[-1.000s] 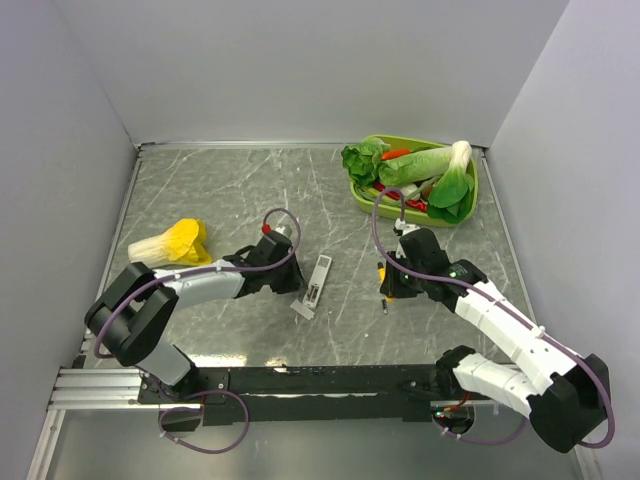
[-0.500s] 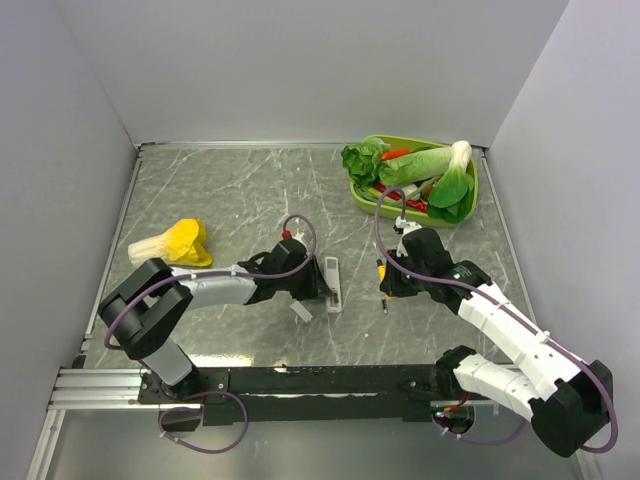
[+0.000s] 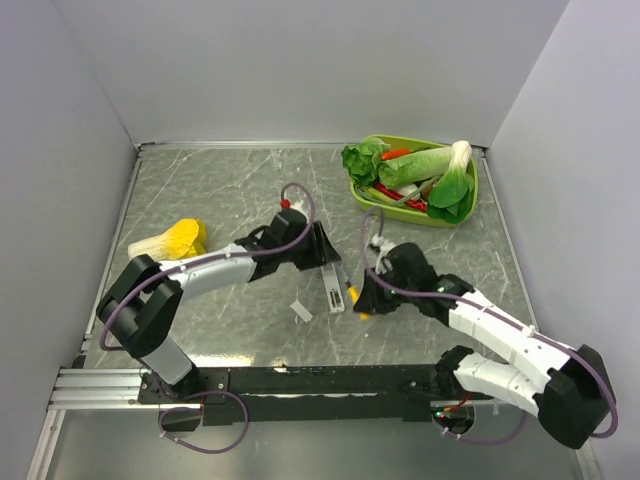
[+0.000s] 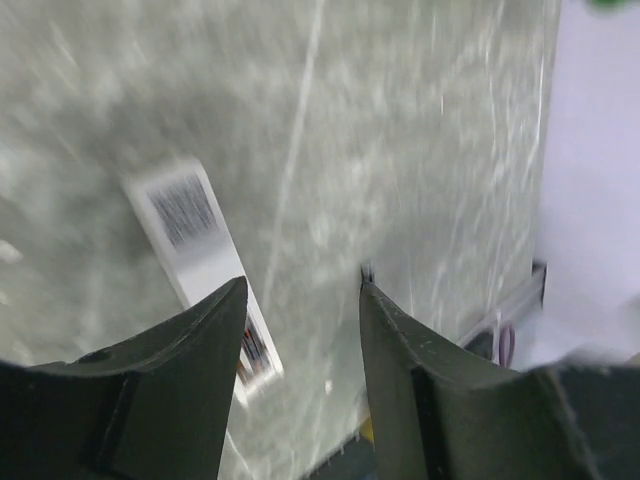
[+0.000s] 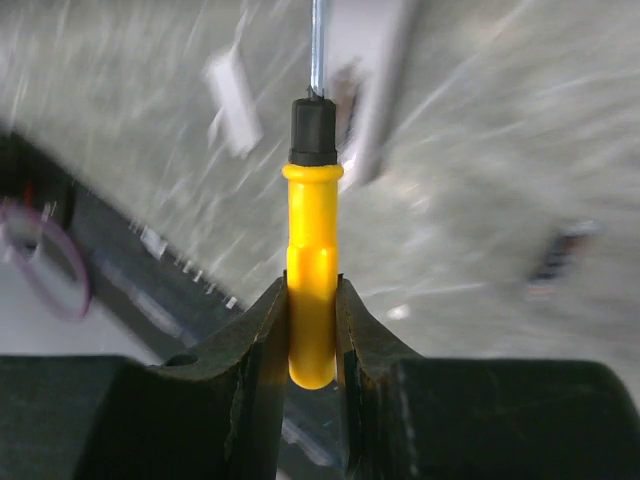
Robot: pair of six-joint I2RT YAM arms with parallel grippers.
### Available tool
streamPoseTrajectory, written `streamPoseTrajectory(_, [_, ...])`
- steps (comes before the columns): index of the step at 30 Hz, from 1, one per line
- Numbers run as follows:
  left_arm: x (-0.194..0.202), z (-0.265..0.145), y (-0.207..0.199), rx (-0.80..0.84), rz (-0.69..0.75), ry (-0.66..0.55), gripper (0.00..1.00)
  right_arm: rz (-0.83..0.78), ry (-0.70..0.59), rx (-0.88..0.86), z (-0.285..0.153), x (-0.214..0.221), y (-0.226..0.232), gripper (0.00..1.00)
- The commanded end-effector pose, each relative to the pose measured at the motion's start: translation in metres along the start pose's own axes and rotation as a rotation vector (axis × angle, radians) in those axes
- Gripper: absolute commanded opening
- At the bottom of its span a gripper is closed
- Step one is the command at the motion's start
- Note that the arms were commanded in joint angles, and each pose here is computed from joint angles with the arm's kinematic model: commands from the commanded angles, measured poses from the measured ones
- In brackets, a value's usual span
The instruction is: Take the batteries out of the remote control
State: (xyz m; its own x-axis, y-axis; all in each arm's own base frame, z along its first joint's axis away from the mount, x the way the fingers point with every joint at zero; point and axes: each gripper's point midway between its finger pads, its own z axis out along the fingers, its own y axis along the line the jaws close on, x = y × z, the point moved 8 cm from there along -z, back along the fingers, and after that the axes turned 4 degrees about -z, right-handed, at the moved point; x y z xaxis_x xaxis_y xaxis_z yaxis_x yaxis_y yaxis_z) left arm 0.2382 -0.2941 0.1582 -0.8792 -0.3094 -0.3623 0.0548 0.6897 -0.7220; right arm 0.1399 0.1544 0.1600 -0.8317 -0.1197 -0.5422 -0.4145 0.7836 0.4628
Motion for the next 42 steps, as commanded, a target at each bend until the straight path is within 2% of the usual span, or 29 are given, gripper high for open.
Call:
streamPoseTrajectory(1, [-0.035,0.009,0.009,-0.072,0.042,-0.054,0.53,0.012,0.05,-0.217,0.014,0.012,0.035,0.0])
streamPoseTrajectory(5, [-0.059,0.017,0.012,-0.036,0.024,-0.068,0.52,0.061,0.111,-0.287,0.024,0.036,0.048,0.0])
streamPoseTrajectory(8, [-0.068,0.025,0.004,0.025,0.065,-0.066,0.51,0.13,0.156,-0.345,0.031,0.05,0.051,0.0])
streamPoseTrajectory(18, [-0.065,0.06,0.011,0.045,0.106,0.035,0.49,0.188,0.299,-0.127,0.052,0.072,0.035,0.0])
streamPoseTrajectory(23, [-0.061,0.075,0.022,0.028,0.114,0.075,0.48,0.181,0.276,0.016,0.052,0.066,0.026,0.0])
streamPoseTrajectory(30, [-0.049,0.082,0.056,-0.166,0.096,0.106,0.46,0.152,0.233,0.191,0.05,0.053,0.009,0.0])
streamPoseTrajectory(38, [-0.033,0.059,0.063,-0.146,0.075,0.114,0.42,0.128,0.215,0.238,0.053,0.038,-0.01,0.0])
streamPoseTrajectory(42, [-0.012,0.044,0.073,-0.125,0.04,0.157,0.4,0.097,0.198,0.256,0.049,0.026,-0.013,0.0])
